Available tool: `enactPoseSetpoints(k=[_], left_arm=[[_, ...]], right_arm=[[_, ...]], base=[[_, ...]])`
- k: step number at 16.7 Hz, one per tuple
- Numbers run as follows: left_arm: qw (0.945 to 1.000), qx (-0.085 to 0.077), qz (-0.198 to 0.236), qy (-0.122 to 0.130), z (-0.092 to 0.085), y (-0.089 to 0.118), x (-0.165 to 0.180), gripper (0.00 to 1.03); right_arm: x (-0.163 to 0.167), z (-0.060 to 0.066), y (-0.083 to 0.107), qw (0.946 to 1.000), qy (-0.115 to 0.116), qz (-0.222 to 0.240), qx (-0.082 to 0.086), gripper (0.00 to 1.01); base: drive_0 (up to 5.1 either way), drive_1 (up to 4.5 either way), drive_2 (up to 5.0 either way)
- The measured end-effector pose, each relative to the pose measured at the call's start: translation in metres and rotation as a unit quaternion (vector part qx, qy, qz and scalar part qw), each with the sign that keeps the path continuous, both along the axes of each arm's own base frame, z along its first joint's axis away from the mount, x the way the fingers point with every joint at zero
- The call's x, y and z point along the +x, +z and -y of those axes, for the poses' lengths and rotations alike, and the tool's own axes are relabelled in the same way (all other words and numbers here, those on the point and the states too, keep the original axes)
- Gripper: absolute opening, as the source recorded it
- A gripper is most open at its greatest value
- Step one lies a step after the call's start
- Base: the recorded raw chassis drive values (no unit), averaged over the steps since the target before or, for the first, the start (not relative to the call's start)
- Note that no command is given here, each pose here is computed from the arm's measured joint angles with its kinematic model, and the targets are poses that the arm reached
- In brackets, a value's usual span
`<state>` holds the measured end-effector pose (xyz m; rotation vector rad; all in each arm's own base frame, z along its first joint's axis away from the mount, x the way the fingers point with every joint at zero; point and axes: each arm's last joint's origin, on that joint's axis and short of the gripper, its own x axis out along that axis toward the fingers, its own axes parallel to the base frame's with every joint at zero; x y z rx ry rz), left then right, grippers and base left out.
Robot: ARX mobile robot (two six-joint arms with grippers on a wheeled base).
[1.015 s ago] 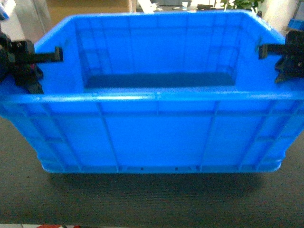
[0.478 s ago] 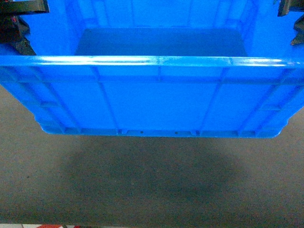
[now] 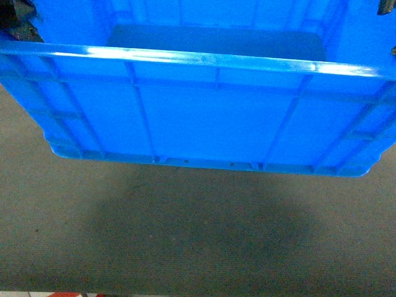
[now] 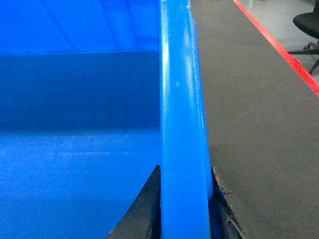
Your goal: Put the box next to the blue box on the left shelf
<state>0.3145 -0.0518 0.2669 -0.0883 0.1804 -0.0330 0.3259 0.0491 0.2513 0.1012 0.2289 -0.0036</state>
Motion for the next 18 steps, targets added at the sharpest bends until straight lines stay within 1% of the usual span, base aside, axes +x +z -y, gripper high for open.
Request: enactPoseSetpoints(k=[18], left_arm=[[1.0,0.0,0.0,-0.001,0.0008,-0.0002,-0.0004,0.09]], right_arm=[[0.0,0.0002,0.0001,1.0,-0.001,0.0,-0.001,0.2]], base=[[0.0,0.0,0.0]])
